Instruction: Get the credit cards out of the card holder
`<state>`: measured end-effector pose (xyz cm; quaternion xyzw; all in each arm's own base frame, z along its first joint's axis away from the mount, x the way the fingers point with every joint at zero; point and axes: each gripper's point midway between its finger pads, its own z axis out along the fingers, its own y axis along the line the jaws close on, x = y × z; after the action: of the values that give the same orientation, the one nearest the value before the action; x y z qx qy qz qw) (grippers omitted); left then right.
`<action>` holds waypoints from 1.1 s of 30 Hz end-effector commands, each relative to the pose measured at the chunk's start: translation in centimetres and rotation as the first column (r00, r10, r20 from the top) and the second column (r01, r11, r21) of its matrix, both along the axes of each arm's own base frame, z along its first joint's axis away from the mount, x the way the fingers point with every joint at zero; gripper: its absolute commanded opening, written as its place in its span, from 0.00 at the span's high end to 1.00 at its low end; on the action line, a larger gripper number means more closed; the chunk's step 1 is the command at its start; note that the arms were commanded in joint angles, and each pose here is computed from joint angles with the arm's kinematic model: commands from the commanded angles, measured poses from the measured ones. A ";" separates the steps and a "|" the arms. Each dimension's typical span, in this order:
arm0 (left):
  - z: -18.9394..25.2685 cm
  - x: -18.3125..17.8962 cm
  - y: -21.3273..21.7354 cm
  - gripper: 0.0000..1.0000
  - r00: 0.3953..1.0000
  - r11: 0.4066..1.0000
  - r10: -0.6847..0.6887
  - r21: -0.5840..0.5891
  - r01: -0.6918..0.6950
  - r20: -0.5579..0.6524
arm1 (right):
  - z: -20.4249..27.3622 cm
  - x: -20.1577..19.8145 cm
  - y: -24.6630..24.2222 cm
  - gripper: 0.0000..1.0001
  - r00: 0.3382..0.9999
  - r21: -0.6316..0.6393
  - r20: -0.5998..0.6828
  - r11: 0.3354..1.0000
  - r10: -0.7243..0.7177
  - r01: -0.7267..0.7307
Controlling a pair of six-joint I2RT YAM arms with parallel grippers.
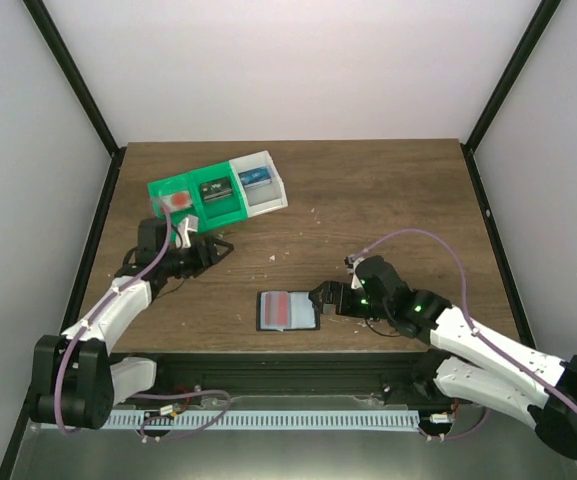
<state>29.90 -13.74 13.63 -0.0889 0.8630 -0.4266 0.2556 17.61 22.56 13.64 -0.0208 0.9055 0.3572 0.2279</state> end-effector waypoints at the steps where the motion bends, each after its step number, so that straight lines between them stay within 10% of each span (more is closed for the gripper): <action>1: 0.7 -2.3 -2.6 0.26 0.994 0.994 -0.105 -0.039 0.105 0.019 | 1.5 0.8 1.3 0.04 0.999 0.062 -0.031 0.998 -0.024 0.026; 20: -3.5 -8.6 -6.6 0.35 0.965 0.963 -0.238 -0.154 0.221 -0.106 | -1.0 1.5 7.5 0.60 0.975 0.120 -0.195 0.989 0.104 -0.081; 33: -5.3 -9.3 -6.9 0.41 0.957 0.953 -0.252 -0.209 0.220 -0.144 | -4.9 2.5 9.8 0.64 0.954 0.008 -0.283 0.995 0.101 -0.103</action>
<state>20.94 -20.31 8.48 -0.0488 0.8488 -0.5119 0.1233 19.75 31.03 8.34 -0.0041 0.9286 0.3628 0.0781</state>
